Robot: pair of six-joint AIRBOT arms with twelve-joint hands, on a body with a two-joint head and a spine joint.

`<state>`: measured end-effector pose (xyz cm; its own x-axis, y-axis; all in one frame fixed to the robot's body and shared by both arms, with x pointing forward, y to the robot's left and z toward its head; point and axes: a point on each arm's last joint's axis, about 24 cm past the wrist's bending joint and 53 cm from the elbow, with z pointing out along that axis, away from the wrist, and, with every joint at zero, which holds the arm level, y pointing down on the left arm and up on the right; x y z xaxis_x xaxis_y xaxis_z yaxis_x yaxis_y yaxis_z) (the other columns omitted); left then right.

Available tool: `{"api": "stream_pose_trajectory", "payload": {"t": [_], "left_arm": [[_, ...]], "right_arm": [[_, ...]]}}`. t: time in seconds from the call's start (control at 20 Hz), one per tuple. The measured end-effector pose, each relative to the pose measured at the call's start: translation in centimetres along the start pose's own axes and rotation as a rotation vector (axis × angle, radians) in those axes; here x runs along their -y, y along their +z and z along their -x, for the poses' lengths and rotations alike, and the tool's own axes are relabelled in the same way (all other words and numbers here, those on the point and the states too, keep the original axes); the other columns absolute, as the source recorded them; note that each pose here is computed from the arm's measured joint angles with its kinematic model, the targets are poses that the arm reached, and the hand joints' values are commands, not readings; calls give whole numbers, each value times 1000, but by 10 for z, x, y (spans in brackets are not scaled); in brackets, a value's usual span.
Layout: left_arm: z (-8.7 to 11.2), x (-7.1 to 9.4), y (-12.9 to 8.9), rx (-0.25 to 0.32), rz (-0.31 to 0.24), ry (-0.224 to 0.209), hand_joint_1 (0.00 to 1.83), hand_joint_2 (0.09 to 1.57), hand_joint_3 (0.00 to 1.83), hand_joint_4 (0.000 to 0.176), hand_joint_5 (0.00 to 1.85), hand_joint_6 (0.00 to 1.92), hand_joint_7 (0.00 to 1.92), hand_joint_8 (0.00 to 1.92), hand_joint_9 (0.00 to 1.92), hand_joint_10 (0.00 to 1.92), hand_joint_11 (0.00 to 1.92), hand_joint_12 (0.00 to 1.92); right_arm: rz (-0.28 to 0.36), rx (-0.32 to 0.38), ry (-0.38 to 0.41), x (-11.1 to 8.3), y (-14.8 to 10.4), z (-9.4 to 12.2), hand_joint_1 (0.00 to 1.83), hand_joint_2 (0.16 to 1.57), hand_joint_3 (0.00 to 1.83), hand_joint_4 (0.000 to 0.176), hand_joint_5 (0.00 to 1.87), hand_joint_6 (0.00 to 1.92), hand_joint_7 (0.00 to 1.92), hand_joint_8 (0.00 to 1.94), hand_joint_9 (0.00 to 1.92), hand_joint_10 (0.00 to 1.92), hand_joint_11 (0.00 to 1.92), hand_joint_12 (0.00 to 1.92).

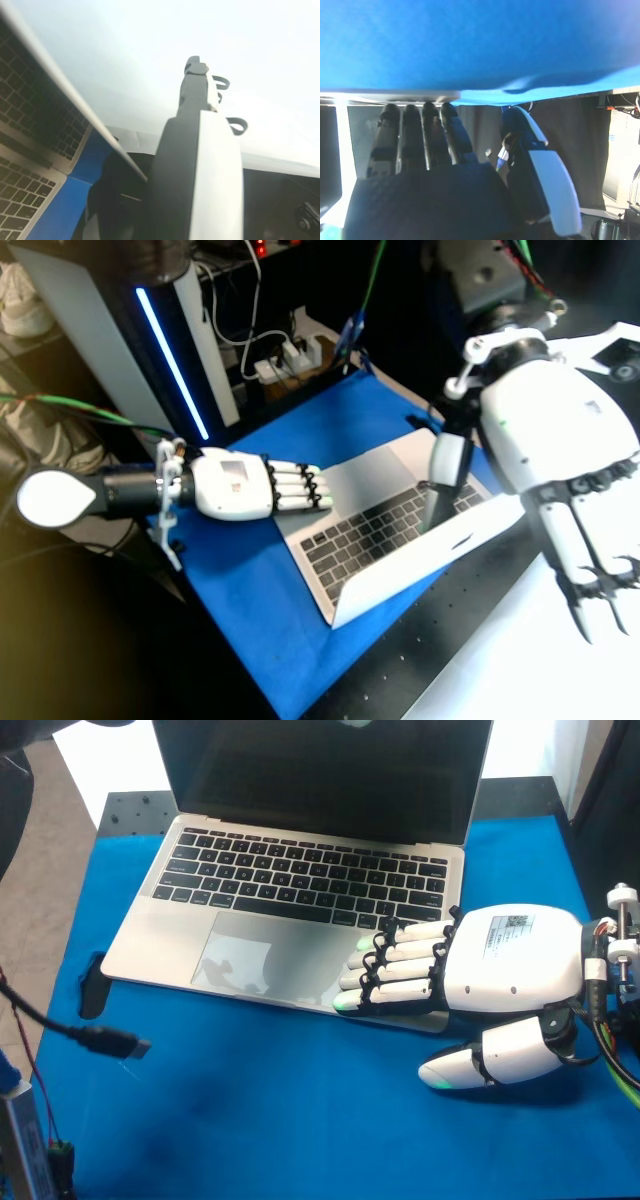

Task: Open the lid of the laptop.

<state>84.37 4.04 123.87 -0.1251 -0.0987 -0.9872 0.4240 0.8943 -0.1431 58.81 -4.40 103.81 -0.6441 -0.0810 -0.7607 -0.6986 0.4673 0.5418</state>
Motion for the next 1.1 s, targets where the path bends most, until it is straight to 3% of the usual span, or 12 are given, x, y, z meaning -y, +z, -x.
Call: {"api": "stream_pose_trajectory", "payload": {"t": [0.2, 0.35, 0.45, 0.65, 0.8, 0.9, 1.05, 1.1], "left_arm": [[15, 31, -19, 73, -76, 45, 533, 994, 0, 0, 0, 0, 0, 0, 0, 0, 0, 0], [30, 59, -43, 156, -138, 144, 501, 973, 0, 0, 0, 0, 0, 0, 0, 0, 0, 0], [38, 67, -64, 222, -155, 198, 482, 956, 0, 0, 0, 0, 0, 0, 0, 0, 0, 0], [10, 66, -107, 259, -171, 260, 484, 914, 0, 0, 0, 0, 0, 0, 0, 0, 3, 1], [7, 67, -143, 325, -174, 275, 461, 876, 0, 0, 0, 0, 0, 0, 0, 0, 0, 0], [5, 67, -165, 374, -169, 276, 448, 871, 0, 0, 13, 5, 24, 9, 0, 0, 10, 4], [-2, 64, -186, 398, -156, 266, 470, 878, 0, 0, 37, 11, 61, 18, 0, 0, 1, 0], [-4, 63, -193, 409, -148, 255, 500, 878, 0, 0, 42, 11, 65, 16, 0, 0, 0, 0]], "right_arm": [[6, 3, 4, -2, 1, 0, 85, 1366, 1, 0, 193, 10, 130, 6, 97, 8, 35, 13], [6, 7, 12, -3, 1, 1, 0, 1372, 3, 0, 216, 15, 140, 11, 106, 12, 37, 16], [8, 15, 24, -4, 2, 2, 0, 1371, 2, 0, 231, 18, 149, 12, 118, 14, 58, 24], [-3, 51, 94, -1, -3, 6, 0, 1390, 8, 0, 139, 0, 103, 0, 71, 0, 56, 23], [-34, 103, 173, 8, -15, 18, 0, 1384, 3, 0, 137, 7, 90, 5, 53, 7, 36, 13], [-57, 181, 272, 21, -33, 34, 90, 1402, 3, 0, 205, 20, 170, 23, 130, 24, 116, 45], [-61, 298, 354, 33, -58, 58, 3, 1401, 0, 0, 125, 0, 99, 0, 63, 0, 19, 2], [-55, 370, 383, 37, -71, 72, 0, 1392, 0, 0, 115, 0, 74, 0, 39, 0, 17, 2]]}}
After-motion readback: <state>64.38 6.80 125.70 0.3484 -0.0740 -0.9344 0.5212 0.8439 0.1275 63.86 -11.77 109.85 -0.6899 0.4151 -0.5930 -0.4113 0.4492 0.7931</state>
